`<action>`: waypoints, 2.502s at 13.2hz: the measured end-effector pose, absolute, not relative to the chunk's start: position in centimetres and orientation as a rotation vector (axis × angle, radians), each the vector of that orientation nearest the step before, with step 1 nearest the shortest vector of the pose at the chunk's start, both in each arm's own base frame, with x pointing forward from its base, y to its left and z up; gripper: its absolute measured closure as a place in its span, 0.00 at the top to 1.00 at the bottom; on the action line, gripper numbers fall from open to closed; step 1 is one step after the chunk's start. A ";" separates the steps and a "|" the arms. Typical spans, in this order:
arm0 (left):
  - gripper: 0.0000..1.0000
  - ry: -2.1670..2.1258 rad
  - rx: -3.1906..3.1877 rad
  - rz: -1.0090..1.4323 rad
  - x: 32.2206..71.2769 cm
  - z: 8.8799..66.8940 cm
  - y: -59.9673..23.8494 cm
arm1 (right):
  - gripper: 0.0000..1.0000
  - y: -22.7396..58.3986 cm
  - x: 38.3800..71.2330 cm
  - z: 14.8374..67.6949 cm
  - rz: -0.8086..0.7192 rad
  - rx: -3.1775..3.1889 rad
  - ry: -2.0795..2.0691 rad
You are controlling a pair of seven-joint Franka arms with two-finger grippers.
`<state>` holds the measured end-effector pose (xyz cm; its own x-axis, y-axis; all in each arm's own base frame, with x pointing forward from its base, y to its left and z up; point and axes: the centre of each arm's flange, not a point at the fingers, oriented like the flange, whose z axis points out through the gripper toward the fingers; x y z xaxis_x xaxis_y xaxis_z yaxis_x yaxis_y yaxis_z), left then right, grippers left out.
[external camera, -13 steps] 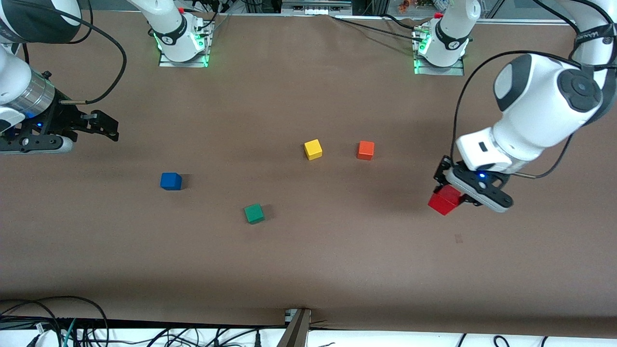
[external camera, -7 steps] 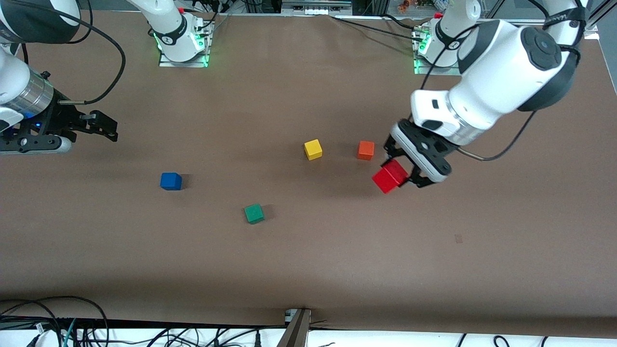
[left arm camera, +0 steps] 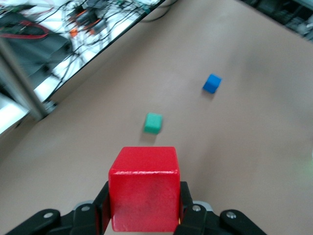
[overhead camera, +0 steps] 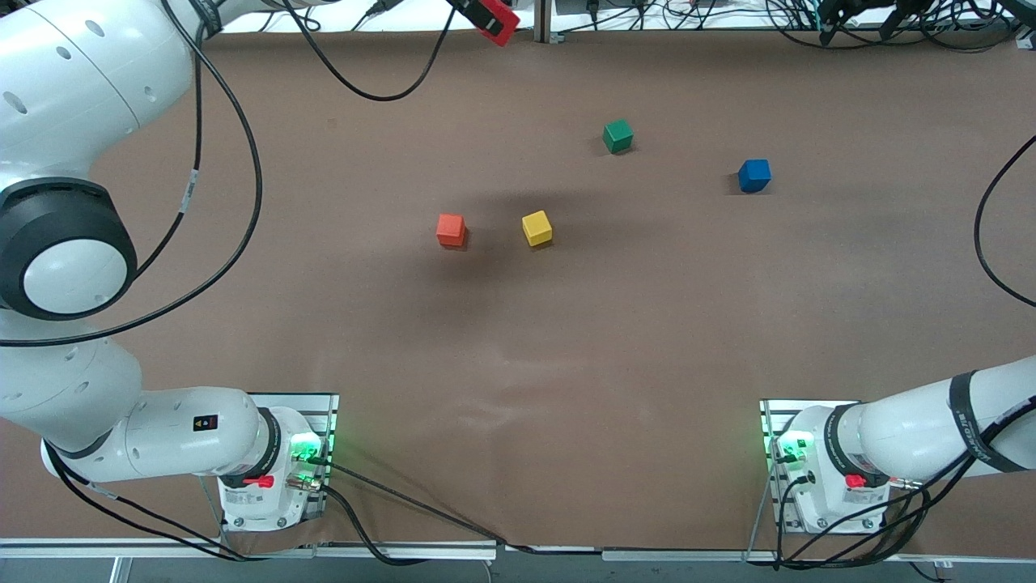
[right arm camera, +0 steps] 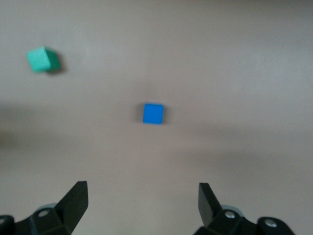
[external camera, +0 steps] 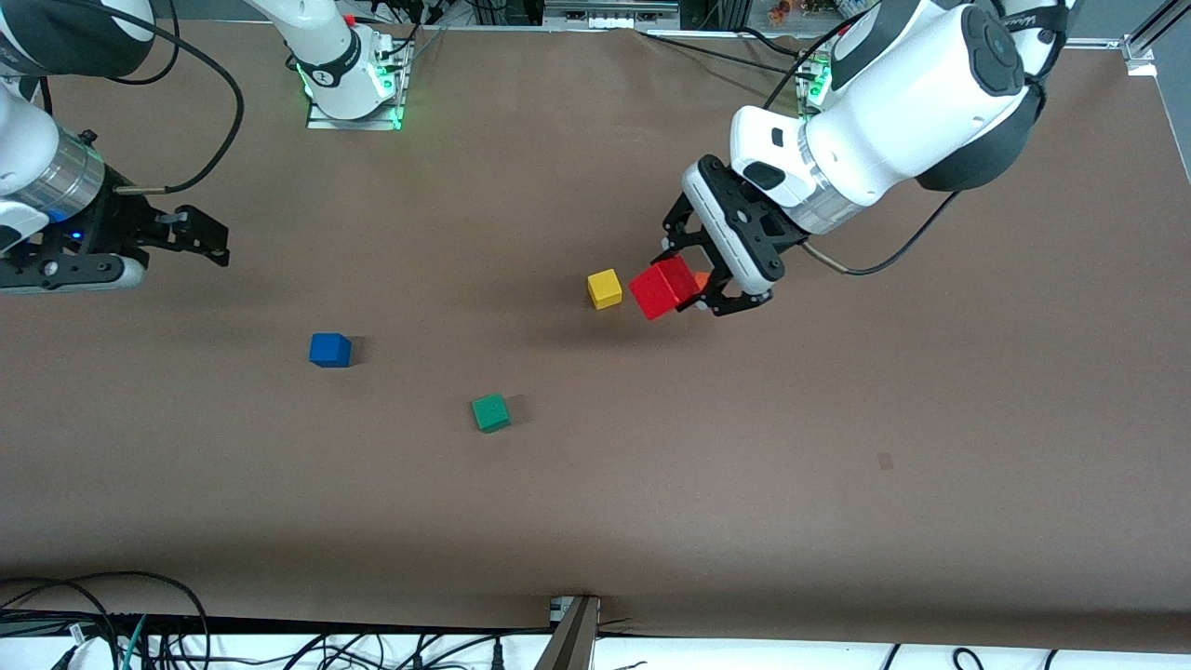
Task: Pass red block to right arm, stack on blue
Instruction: 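Lift the red cube with the left gripper and carry it toward center, then hold the red cube while the right gripper reaches and grasps it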
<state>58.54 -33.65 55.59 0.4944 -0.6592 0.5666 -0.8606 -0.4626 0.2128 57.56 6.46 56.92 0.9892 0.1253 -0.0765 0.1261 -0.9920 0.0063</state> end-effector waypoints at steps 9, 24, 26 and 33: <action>0.56 -1.325 1.886 0.697 60.6 51.3 -34.3 | 1.00 11.4 57.0 56.9 -0.256 3.597 0.299; 0.56 -1.236 1.578 0.965 63.2 45.6 -34.1 | 1.00 13.6 65.0 46.2 -0.380 4.545 0.032; 0.56 -1.224 1.577 0.979 63.2 45.8 -34.8 | 1.00 14.6 65.7 44.8 -0.285 4.597 0.002; 0.56 -1.213 1.570 1.007 63.1 46.8 -35.6 | 1.00 22.9 66.3 41.1 0.011 4.695 -0.215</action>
<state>63.14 -35.60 46.81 0.1928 -0.2596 0.9463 -0.9779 -0.1302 0.1636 66.27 22.90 41.12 0.9979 -0.0487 -0.0433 -0.0439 -0.0101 -0.9990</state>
